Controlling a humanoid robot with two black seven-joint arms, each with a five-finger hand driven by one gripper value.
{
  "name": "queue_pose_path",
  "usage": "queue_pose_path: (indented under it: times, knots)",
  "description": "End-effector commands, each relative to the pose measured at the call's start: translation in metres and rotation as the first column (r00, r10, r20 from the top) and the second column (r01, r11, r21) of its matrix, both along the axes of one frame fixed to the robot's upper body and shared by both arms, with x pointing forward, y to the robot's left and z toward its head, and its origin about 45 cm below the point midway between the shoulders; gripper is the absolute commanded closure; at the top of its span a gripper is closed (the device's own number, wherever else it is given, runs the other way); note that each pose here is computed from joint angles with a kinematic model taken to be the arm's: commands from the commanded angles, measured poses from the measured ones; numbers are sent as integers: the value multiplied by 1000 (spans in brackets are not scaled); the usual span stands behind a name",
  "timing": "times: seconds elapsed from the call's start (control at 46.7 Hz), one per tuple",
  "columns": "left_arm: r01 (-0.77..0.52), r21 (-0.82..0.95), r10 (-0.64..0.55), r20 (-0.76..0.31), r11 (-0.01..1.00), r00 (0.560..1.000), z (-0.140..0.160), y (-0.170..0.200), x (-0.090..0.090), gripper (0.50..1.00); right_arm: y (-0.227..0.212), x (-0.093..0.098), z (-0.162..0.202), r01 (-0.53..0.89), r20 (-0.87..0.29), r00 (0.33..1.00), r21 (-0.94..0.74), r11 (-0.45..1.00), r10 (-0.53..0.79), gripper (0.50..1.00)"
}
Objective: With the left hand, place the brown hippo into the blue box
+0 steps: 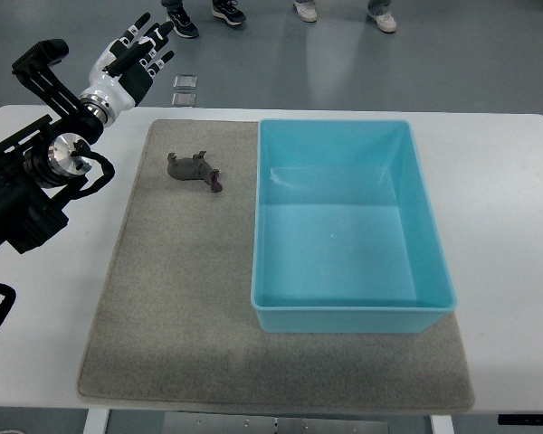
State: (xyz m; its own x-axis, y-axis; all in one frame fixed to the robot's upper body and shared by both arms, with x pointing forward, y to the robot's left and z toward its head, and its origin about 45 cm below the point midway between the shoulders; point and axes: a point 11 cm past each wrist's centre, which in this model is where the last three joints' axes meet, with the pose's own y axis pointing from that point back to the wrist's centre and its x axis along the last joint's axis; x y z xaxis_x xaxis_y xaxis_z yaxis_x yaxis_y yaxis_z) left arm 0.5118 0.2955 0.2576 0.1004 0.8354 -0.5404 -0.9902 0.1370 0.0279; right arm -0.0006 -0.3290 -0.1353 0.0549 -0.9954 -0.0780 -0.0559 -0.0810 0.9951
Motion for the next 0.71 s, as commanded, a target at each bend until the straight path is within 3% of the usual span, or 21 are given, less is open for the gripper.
queue_pose_path:
  times: [0.0, 0.685]
  knots:
    - [0, 3, 0, -1, 1000, 1000, -1, 0, 0, 500, 0, 0, 0, 0, 0, 1000, 0, 1000, 0, 564]
    - [2, 13, -2, 11, 1000, 1000, 3, 0, 1, 500, 0, 0, 0, 0, 0, 1000, 0, 1000, 0, 564]
